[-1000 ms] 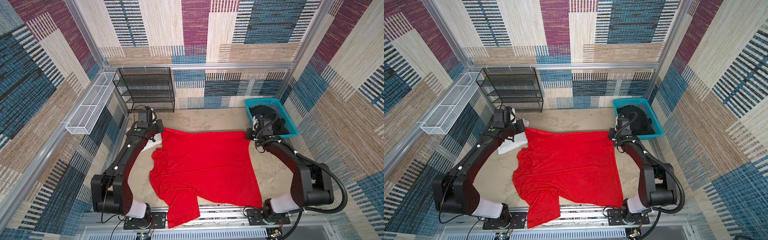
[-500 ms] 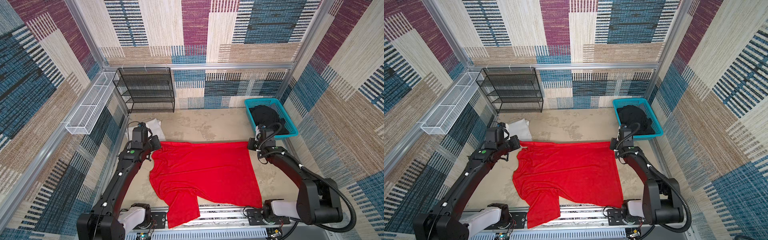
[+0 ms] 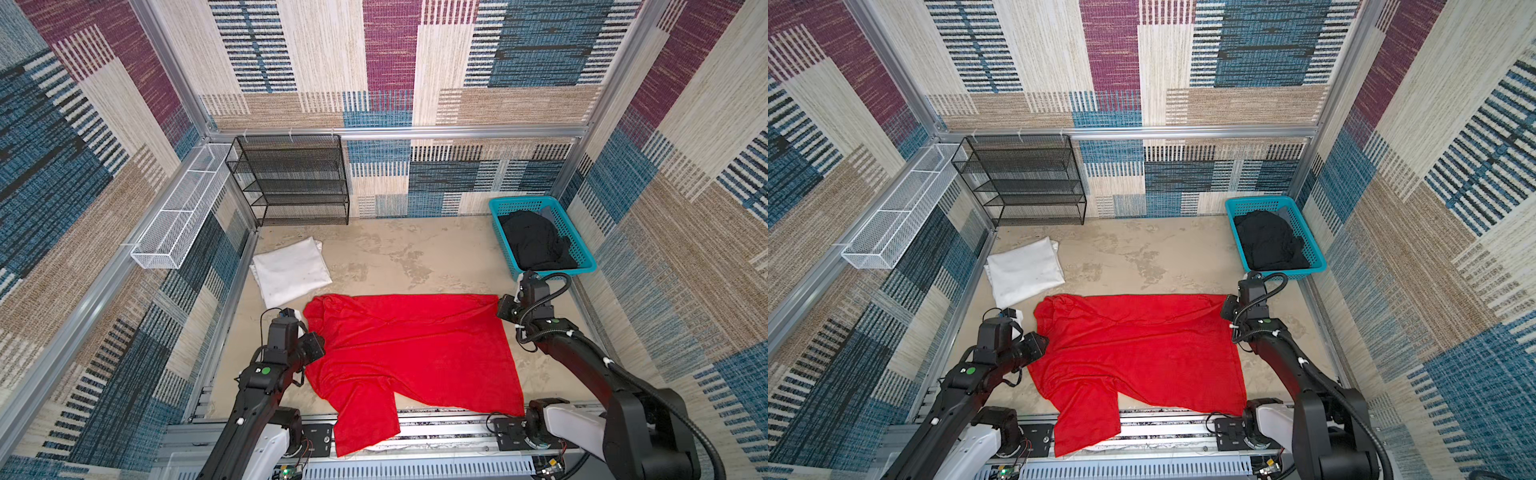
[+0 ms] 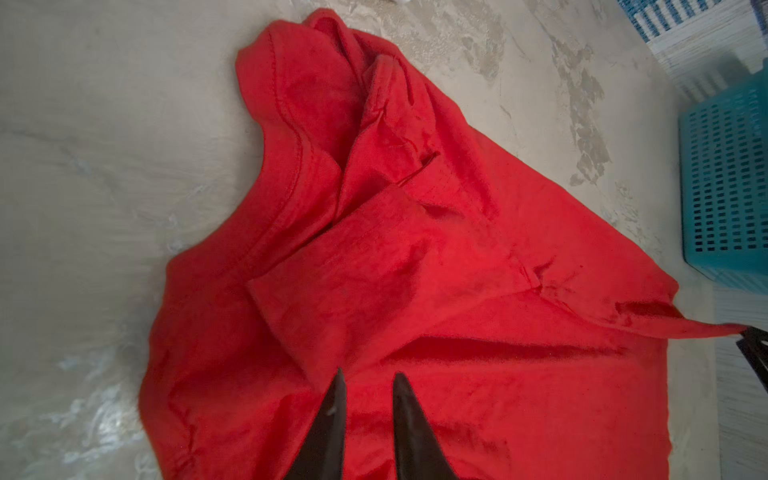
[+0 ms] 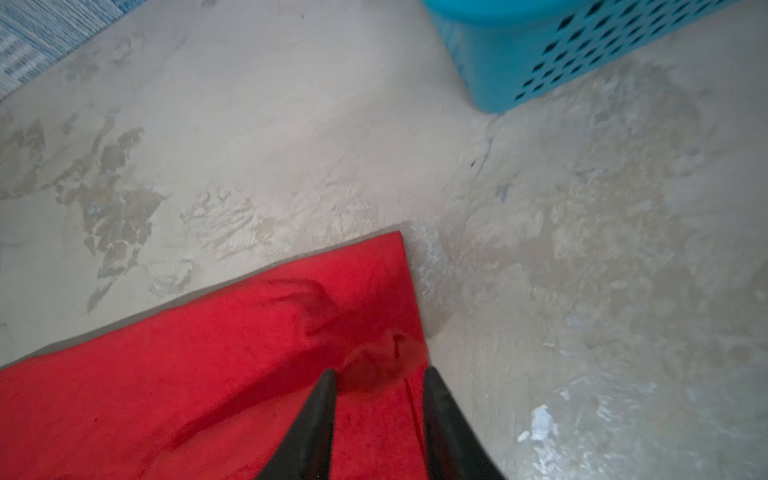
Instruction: Fold and stack the t-shirts
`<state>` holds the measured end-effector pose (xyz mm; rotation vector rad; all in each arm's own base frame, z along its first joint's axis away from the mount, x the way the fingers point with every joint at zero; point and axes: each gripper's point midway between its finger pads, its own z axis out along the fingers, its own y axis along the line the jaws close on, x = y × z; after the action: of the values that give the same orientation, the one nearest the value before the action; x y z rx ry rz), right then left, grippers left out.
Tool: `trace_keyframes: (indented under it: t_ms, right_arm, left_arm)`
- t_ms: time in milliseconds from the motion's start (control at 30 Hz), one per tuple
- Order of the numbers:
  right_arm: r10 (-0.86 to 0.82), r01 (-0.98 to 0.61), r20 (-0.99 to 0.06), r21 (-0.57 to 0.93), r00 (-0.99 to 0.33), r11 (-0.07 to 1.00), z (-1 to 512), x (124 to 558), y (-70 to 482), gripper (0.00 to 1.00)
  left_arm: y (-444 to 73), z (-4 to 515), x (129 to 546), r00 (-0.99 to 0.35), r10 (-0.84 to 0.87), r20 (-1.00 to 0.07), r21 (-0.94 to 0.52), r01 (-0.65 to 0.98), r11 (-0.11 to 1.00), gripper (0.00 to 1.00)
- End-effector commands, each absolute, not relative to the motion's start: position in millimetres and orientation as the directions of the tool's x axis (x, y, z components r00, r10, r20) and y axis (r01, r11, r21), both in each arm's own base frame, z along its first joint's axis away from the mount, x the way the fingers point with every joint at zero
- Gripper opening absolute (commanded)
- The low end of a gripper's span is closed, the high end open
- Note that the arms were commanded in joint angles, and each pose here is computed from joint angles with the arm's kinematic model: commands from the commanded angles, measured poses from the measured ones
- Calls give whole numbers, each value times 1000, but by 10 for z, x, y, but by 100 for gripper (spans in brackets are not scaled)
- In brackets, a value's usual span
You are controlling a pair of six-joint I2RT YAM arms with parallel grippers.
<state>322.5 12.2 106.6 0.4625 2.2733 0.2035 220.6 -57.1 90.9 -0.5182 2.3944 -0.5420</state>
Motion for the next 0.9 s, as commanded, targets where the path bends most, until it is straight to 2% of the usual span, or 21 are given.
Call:
trace_keyframes:
  t_ms: [0,167,300,367,467,667,867]
  right_arm:
    - [412,259,-736,320,-537,911,1402,3290,88,43]
    - [376,128,-711,377,-594,917,1513,3428,393,42]
    - [322,95,-710,341,-626,935,1469,3485,605,48]
    - [308,57,-675,367,-670,928,1375,3510,745,47]
    - [277,32,-622,375,-733,927,1157,3530,892,47]
    - [247,31,-565,363,-787,931,835,3585,959,51]
    - [239,32,-541,364,-807,931,688,3584,981,53]
  left_arm:
    - [-573,959,2181,-711,-514,-480,-520,-241,819,32]
    - [-609,1208,2549,-670,-502,-547,-521,-198,831,32]
    - [-883,1167,3033,-790,-368,-490,-457,-127,881,37]
    - [-973,1071,3220,-837,-309,-451,-411,-112,905,38]
    - [-1010,966,3401,-861,-236,-450,-326,-88,941,39]
    - [-1152,706,3546,-917,-117,-382,-212,-36,977,40]
    - [-1142,528,3513,-930,-90,-356,-147,-39,988,40]
